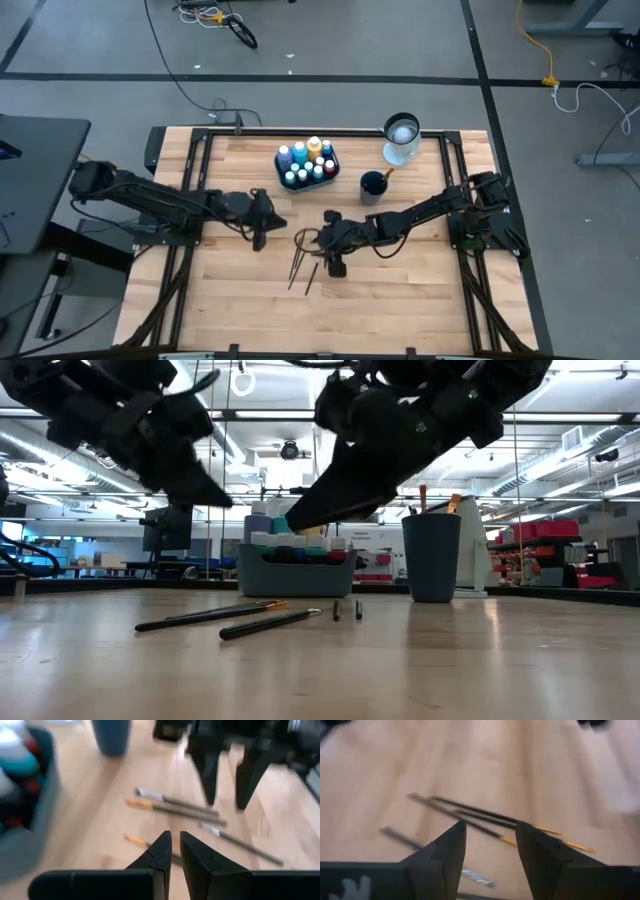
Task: Pick & Place Paint Supplies
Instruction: Put the silver paint brush into the blue cup
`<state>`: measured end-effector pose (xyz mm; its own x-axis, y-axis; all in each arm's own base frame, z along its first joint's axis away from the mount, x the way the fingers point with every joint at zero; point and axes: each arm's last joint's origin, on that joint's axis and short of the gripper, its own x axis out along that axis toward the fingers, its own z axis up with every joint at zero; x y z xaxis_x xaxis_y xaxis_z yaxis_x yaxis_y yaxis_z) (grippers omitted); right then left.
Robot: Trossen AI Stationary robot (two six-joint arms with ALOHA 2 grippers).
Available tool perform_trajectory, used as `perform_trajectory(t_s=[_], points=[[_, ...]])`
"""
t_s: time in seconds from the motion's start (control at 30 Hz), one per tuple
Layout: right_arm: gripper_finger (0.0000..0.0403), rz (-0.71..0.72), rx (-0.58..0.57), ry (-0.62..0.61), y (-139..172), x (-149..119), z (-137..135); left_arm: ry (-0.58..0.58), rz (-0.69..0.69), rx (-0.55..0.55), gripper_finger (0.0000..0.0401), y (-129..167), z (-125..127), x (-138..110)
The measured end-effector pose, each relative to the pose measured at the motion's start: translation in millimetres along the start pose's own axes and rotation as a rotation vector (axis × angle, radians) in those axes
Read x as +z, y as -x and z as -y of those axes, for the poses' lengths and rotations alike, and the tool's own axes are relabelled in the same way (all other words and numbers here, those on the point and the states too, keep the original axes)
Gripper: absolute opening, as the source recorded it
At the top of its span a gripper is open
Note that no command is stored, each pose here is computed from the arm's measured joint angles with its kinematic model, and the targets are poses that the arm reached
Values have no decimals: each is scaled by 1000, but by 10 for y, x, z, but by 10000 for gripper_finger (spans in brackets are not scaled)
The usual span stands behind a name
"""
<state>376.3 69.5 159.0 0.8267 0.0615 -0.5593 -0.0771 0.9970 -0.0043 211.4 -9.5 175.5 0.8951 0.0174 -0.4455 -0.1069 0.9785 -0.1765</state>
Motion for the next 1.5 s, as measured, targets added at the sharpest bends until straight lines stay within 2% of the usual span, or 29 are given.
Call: perform_trajectory(t_s=[0.17, 0.33, 0.43, 0.57, 0.7, 0.83, 1.07, 1.27, 1.5], points=[[174, 5, 159, 91, -5, -21, -178, 12, -62, 0, 45, -180, 102, -160], [174, 28, 209, 143, -135, -140, -389, 4, -69, 25, 76, -322, 152, -266], [174, 24, 185, 185, -176, -201, -459, 10, -64, 56, 107, -375, 143, -302], [174, -34, 146, 220, -198, -272, -433, 54, -70, 85, 143, -403, 131, -335], [174, -62, 135, 285, -284, -375, -389, 119, -62, 102, 159, -406, 126, -335], [174, -78, 129, 329, -378, -468, -338, 124, -57, 94, 158, -406, 130, -329], [168, -64, 169, 301, -445, -487, -200, 122, -42, 88, 146, -408, 135, -314], [105, -76, 242, 303, -481, -530, -165, 80, -44, 86, 138, -408, 135, -313], [17, -39, 262, 396, -485, -520, -169, 75, -44, 86, 136, -408, 135, -313]])
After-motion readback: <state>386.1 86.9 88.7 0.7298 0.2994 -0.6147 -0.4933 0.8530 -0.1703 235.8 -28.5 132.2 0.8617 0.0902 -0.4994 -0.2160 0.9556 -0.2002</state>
